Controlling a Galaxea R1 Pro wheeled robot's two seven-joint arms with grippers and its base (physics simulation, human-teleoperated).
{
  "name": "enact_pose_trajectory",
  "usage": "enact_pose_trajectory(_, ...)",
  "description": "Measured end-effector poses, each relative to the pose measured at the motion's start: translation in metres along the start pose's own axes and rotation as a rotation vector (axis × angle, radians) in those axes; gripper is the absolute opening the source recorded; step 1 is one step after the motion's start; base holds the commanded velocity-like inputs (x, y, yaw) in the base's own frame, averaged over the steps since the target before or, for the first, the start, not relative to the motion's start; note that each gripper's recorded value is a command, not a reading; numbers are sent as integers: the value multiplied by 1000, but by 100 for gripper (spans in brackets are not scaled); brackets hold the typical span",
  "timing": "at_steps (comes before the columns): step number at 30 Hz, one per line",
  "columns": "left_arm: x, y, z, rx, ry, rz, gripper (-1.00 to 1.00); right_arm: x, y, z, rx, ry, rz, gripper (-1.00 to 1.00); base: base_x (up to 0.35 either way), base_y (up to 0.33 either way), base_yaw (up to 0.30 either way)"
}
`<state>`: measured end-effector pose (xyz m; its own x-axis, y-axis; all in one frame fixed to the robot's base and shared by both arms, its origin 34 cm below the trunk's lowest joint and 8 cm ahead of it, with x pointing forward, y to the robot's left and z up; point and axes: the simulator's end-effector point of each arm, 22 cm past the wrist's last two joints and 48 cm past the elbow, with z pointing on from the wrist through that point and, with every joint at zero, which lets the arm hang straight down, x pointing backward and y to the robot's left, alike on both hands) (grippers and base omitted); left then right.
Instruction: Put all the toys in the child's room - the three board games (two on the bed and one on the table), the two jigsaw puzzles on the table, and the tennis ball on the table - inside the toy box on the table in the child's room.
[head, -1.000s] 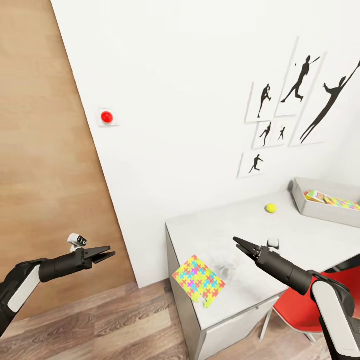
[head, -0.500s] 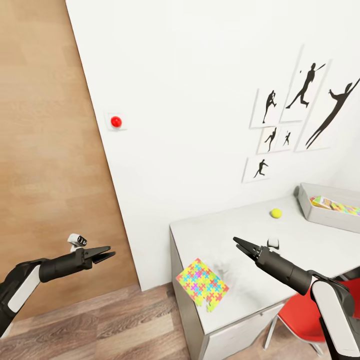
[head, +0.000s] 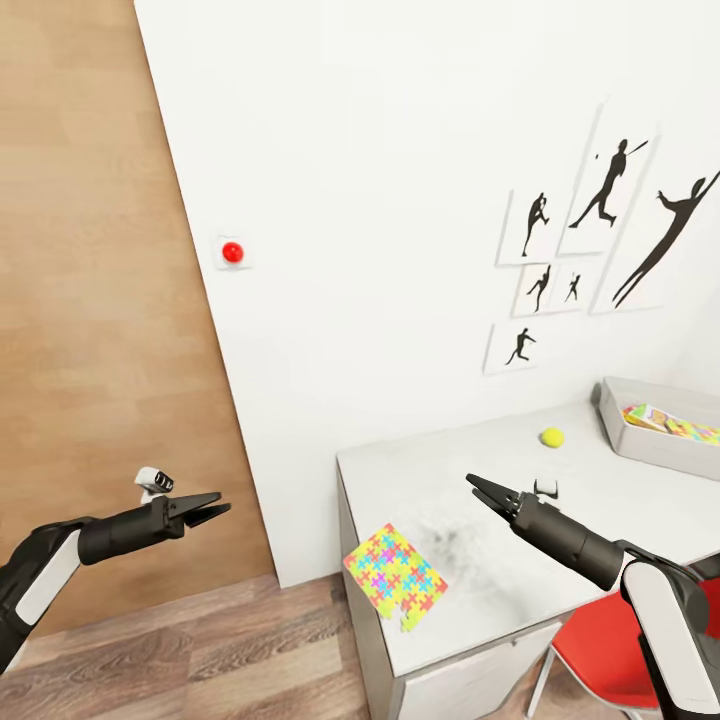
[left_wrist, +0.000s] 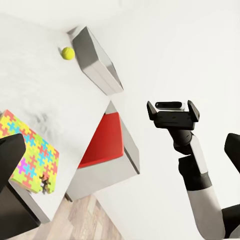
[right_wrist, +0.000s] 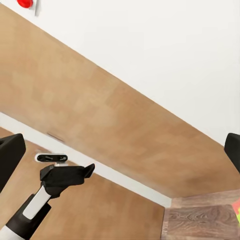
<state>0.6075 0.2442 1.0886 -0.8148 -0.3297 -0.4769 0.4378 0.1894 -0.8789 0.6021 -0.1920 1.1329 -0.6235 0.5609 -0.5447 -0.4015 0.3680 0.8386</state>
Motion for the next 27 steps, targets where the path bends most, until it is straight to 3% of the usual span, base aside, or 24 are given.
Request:
enact_pose_trajectory(10,-3,-10,-2,15,-6,13,100,-3,8,-2,-12,-7,-11,100,0,-1,68)
enact_pose_trajectory(18,6,-19,20,62,-4,2,100,-8,14,-1,-25,-32,-20,100,0,0,95)
enact_pose_trajectory(27,6,-25,23,71,-8,8,100,-11,19,-2,-32,-45,-29,100,0,0,76)
